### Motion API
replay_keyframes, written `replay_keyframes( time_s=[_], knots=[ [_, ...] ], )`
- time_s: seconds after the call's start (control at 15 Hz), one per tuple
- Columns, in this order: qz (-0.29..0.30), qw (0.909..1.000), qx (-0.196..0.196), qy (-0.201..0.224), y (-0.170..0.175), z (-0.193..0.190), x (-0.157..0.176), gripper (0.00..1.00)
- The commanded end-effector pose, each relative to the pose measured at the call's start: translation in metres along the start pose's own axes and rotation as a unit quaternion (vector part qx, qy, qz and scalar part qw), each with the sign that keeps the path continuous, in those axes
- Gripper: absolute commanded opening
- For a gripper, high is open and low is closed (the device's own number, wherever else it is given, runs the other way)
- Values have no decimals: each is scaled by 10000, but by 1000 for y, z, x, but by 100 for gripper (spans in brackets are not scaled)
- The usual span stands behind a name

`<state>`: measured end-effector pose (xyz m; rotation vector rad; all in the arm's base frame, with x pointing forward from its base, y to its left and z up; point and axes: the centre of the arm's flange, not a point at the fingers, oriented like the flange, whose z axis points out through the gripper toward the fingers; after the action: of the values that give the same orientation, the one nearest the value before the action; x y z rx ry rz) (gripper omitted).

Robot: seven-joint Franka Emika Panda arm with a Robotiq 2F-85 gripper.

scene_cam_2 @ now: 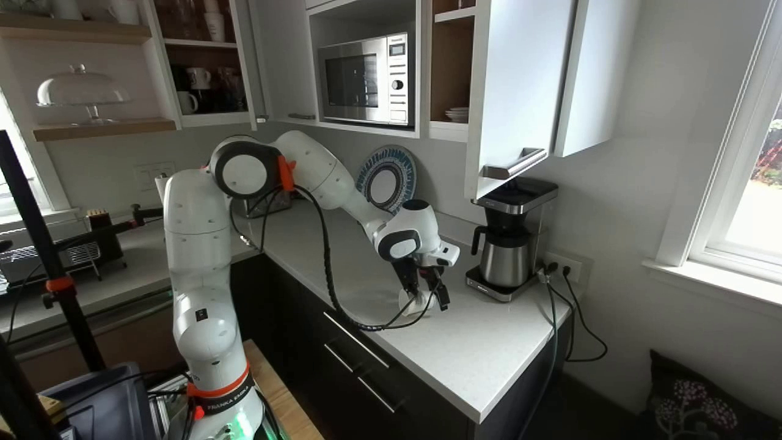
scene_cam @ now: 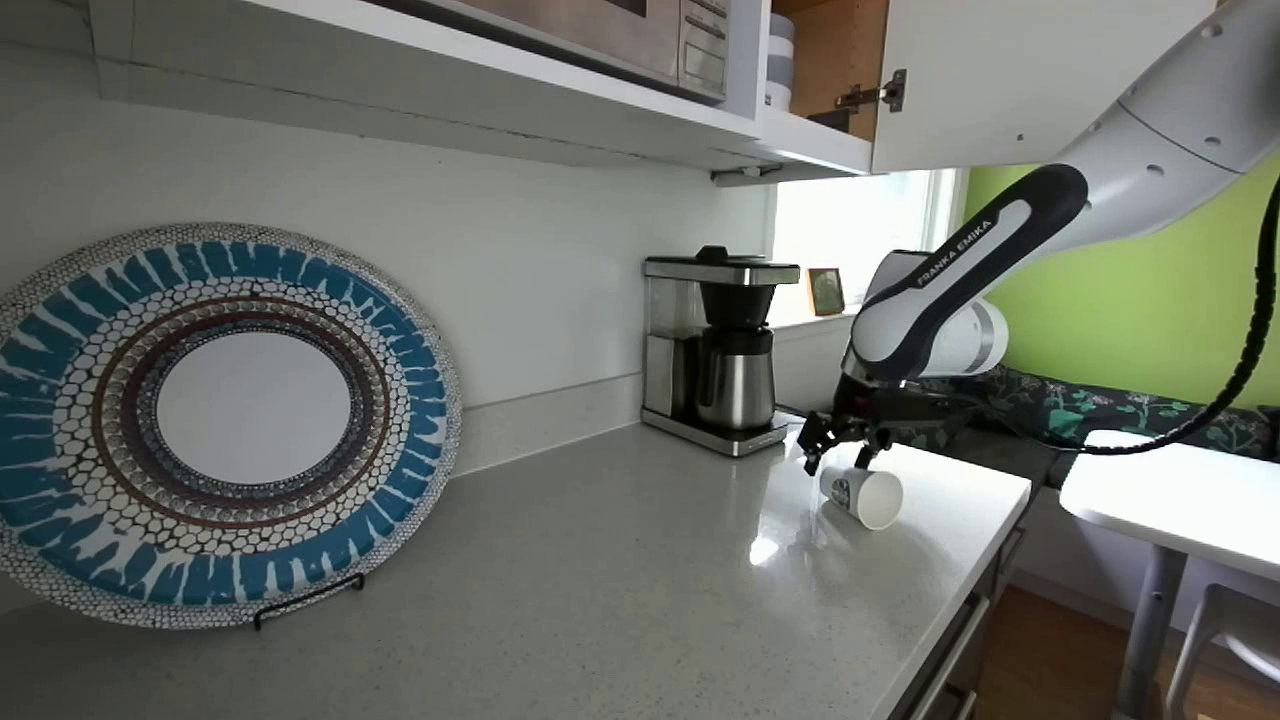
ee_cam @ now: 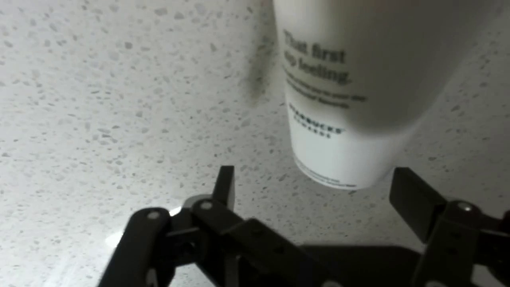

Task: Turn over the cup on the table

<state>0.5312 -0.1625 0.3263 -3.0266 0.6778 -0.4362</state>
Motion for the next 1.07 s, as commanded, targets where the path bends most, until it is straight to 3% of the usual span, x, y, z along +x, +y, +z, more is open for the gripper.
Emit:
replay_keyframes(
  time_s=[0.0, 0.67, 0.93, 1.0],
  knots=[
    [-110, 9990, 324, -290, 0, 3, 5, 100],
    [-283, 9941, 400, -968, -15, 4, 6, 100],
    [-264, 9945, 315, -962, -16, 8, 6, 85],
    [-265, 9945, 308, -966, -16, 9, 7, 75]
  ],
)
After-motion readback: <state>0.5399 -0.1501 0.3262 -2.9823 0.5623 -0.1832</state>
